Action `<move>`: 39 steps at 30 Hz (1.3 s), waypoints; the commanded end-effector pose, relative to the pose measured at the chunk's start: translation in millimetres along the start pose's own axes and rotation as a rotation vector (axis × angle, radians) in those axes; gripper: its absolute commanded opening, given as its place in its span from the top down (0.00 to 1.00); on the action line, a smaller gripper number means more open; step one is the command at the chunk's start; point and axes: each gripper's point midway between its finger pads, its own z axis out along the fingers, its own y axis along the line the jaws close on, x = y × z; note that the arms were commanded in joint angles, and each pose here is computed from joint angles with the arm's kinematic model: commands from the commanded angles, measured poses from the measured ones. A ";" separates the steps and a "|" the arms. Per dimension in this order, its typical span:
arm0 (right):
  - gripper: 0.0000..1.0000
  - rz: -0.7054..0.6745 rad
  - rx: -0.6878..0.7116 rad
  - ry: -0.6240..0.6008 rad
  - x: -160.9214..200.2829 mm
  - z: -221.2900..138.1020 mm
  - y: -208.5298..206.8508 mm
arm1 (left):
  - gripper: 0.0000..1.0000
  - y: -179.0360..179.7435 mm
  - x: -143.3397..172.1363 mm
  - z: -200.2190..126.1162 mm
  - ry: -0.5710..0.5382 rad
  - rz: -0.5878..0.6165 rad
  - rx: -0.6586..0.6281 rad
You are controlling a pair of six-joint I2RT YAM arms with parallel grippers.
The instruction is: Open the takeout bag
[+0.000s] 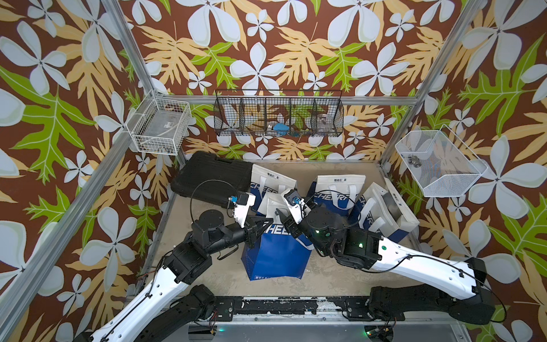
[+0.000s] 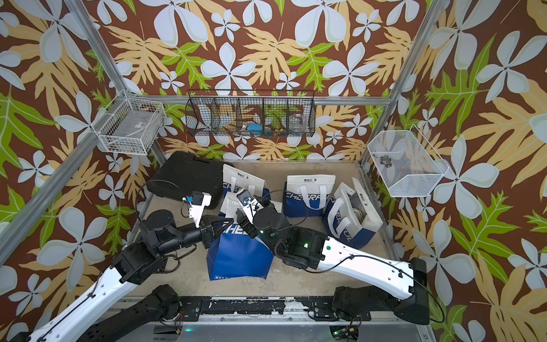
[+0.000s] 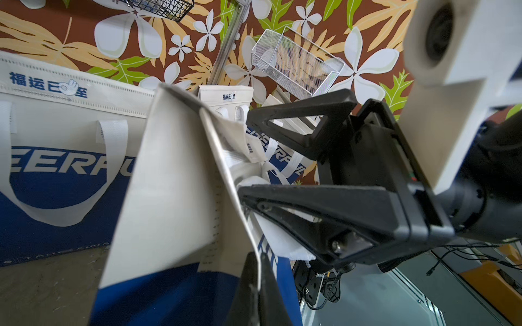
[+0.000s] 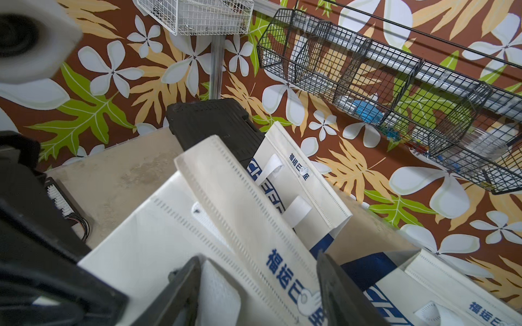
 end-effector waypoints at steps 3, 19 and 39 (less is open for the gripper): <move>0.33 0.035 0.046 -0.040 -12.9 -8.7 -21.7 | 1.00 -9.2 -5.0 -1.4 -0.015 0.010 0.042; 0.54 0.002 -0.024 0.044 4.0 4.0 -8.1 | 1.00 -13.7 -8.4 -3.0 -0.015 0.022 0.055; 1.00 0.014 0.170 0.171 23.5 -1.8 -65.3 | 1.00 34.6 7.5 -3.5 0.024 0.032 -0.192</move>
